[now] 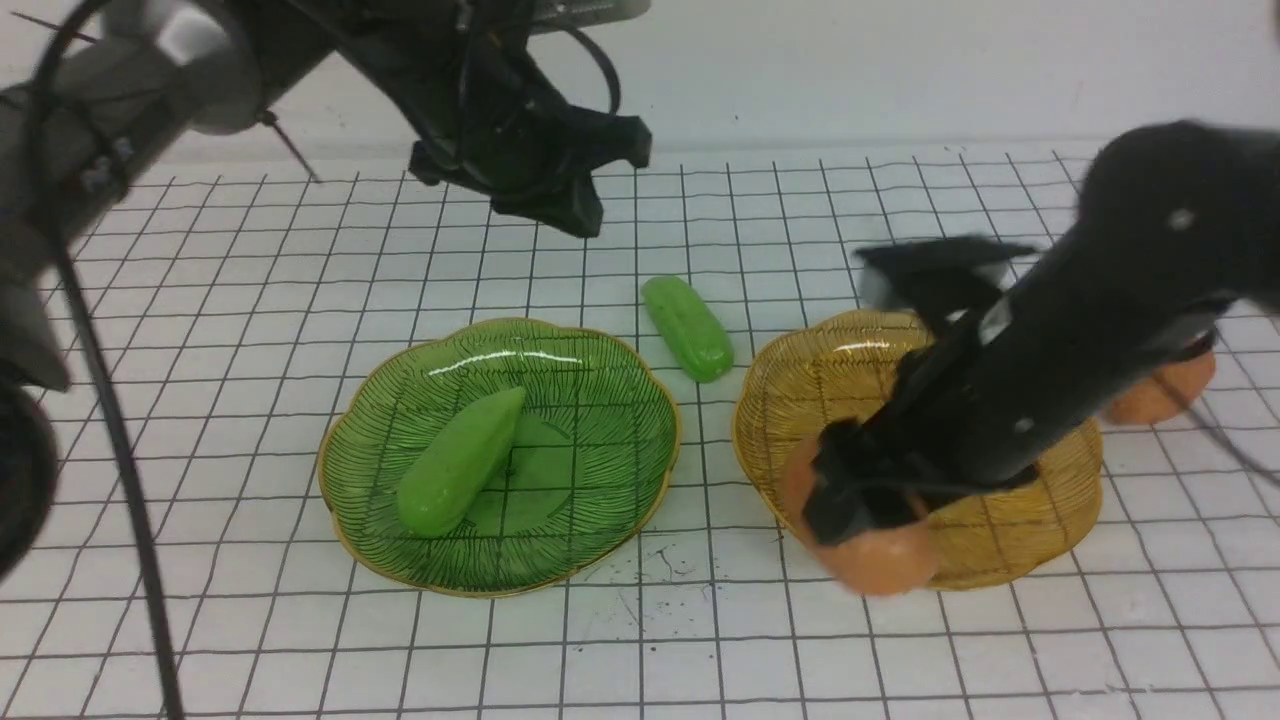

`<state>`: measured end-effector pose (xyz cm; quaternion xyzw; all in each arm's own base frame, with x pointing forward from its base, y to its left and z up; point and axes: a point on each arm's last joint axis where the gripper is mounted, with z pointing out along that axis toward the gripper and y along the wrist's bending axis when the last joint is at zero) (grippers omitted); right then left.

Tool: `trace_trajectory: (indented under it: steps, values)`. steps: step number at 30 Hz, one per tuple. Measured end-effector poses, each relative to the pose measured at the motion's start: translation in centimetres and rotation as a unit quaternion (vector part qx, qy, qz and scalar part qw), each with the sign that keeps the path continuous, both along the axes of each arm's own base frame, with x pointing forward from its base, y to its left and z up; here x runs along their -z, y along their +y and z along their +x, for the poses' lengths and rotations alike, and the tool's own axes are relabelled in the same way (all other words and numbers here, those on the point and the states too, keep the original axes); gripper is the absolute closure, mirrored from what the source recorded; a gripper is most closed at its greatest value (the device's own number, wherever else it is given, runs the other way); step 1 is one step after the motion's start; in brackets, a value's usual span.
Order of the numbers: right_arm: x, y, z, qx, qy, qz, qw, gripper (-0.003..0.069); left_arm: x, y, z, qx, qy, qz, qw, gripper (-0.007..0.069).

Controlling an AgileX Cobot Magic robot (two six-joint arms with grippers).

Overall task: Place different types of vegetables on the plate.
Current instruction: 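Put the potato onto the plate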

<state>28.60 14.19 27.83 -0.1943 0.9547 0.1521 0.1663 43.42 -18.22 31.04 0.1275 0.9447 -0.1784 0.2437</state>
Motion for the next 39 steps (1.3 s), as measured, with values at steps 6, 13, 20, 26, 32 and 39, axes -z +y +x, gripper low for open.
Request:
trace_trajectory:
  steps: [6, 13, 20, 26, 32, 39]
  values:
    - [0.4, -5.5, 2.6, 0.096, -0.003, 0.005, 0.995, 0.0166, 2.9, -3.6, 1.8, 0.029, -0.004, 0.010, 1.000, 0.0444]
    - [4.0, -8.0, 5.4, 0.148, 0.025, 0.016, 0.989, 0.0164, 8.3, -5.8, 4.8, 0.021, -0.010, 0.005, 1.000, 0.0102]
    - [5.4, -7.8, 6.1, 0.146, 0.031, 0.021, 0.989, 0.0000, 11.7, -5.8, 5.5, 0.010, 0.013, 0.032, 0.999, -0.0022]
    - [3.4, -7.8, 6.7, 0.115, 0.014, 0.013, 0.993, -0.0032, 12.0, -5.8, 5.8, 0.007, 0.002, 0.030, 1.000, -0.0017]
    - [-0.9, -11.0, 8.5, 0.174, -0.050, 0.001, 0.984, -0.0017, 13.6, -6.1, 6.2, 0.005, 0.000, 0.023, 1.000, 0.0076]
    - [0.1, -18.8, 9.5, 0.310, -0.028, 0.011, 0.950, 0.0011, 14.2, -6.2, 6.2, 0.006, 0.008, 0.021, 1.000, 0.0234]
